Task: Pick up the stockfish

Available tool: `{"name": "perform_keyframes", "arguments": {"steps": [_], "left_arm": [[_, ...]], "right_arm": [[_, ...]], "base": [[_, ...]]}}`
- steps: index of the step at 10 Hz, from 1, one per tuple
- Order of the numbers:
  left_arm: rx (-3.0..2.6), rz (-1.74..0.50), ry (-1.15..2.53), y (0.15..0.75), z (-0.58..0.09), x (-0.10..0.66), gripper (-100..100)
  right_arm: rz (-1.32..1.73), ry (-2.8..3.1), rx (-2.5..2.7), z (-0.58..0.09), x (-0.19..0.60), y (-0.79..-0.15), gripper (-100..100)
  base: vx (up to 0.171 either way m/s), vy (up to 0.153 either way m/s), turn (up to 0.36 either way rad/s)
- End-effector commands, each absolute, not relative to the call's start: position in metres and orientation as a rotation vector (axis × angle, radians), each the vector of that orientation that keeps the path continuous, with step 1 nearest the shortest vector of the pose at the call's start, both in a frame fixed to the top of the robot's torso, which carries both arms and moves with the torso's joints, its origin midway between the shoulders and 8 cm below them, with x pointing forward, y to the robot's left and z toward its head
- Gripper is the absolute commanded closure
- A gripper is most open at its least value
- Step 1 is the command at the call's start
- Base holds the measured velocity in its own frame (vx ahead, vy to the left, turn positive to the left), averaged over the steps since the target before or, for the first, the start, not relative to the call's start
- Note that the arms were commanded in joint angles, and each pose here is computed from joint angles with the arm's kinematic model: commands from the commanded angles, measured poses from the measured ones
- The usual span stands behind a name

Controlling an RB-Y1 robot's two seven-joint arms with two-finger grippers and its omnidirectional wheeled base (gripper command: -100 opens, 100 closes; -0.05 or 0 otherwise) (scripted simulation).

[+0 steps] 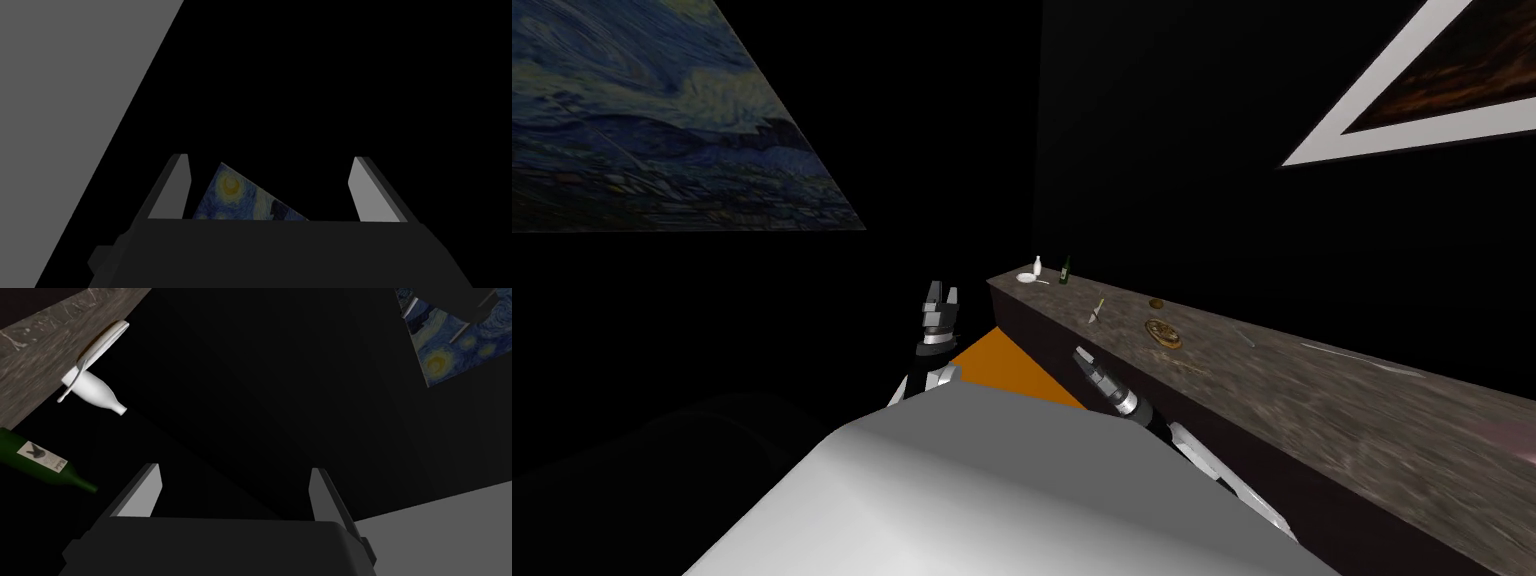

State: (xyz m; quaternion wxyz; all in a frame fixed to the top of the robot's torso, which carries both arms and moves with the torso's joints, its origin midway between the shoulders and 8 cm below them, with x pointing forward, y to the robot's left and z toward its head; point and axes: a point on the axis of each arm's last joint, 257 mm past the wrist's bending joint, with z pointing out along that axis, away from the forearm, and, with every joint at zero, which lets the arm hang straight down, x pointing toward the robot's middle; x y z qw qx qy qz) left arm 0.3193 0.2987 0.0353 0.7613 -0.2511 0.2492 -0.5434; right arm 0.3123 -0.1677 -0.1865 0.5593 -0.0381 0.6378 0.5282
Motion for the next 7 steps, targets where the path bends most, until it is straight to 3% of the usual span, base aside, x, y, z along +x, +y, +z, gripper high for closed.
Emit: {"name": "perform_keyframes", "arguments": {"steps": [1,4,7], "left_arm": [[-0.546,-1.182,0.542,0.299,0.035,0.319,0],[-0.546,-1.182,0.542,0.299,0.035,0.319,0],[-0.546,-1.182,0.542,0.299,0.035,0.319,0]], "right_arm": [[1.217,1.606,-0.145,-0.221,0.297,-0.170,-100],[1.170,1.735,-0.231,-0.259,0.278,-0.185,-100],[1.114,1.868,-0.323,-0.296,0.255,-0.208,-100]], "base": [[0.041,0.099,0.094],[0.039,0.081,0.070],[0.030,0.034,0.058]]}}
